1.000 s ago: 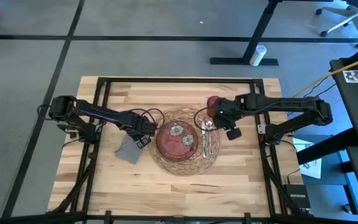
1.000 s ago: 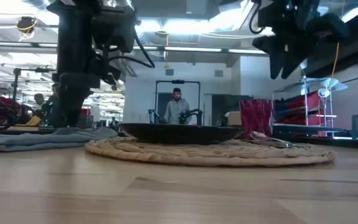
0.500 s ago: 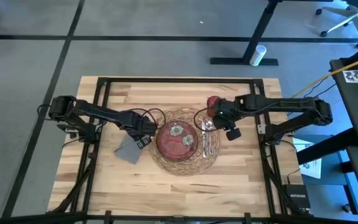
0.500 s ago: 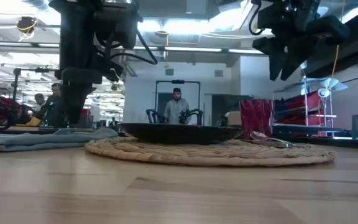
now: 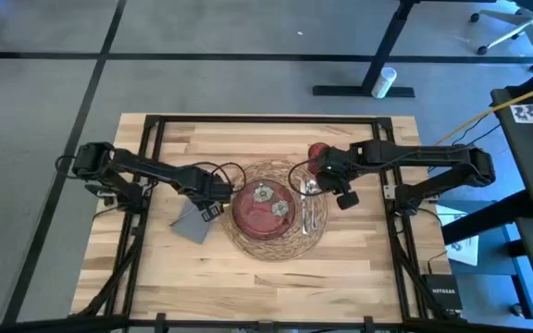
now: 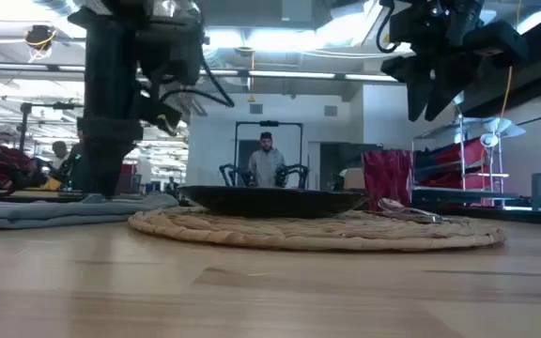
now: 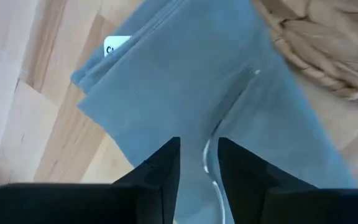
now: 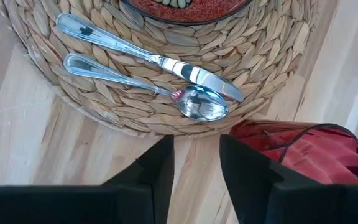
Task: Set table place
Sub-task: Adjust the silver spoon on the gray table napkin
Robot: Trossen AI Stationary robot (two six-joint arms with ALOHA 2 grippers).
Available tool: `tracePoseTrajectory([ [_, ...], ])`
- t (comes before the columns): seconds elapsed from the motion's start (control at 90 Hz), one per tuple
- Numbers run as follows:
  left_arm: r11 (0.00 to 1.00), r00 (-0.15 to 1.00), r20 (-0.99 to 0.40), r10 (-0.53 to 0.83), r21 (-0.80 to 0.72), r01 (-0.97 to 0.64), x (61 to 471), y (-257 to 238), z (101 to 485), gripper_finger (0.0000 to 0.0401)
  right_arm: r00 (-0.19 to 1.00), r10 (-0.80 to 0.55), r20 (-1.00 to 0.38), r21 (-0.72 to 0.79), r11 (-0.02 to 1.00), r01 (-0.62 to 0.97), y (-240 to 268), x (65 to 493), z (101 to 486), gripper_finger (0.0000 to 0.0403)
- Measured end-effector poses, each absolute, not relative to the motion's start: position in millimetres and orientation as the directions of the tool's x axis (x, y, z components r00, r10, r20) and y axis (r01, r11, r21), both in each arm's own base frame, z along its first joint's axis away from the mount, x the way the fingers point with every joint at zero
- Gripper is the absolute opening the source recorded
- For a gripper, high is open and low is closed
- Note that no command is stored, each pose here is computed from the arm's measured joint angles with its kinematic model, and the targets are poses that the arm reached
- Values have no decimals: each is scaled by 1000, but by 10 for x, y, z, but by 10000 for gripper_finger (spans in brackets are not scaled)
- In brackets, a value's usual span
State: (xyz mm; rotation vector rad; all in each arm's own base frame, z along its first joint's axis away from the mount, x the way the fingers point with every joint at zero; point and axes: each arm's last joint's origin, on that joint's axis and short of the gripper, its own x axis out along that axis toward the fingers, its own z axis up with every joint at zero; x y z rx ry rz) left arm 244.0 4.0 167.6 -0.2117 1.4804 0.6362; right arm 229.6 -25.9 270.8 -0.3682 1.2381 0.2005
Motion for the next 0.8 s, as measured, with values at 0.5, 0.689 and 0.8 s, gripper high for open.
tracePoseTrajectory([
  [0.5,805,-97,-952,289,297,-514,2366,267,1627,92,321,-43,-946,-158,926,-343,-258,2298,2707,115],
  [0.689,809,-221,-950,220,304,-504,2266,246,1694,92,321,-41,-946,-157,926,-343,-257,2298,2707,115],
  [0.8,790,-352,-913,205,367,-491,2143,166,1744,92,323,-29,-946,-147,926,-347,-254,2298,2707,115],
])
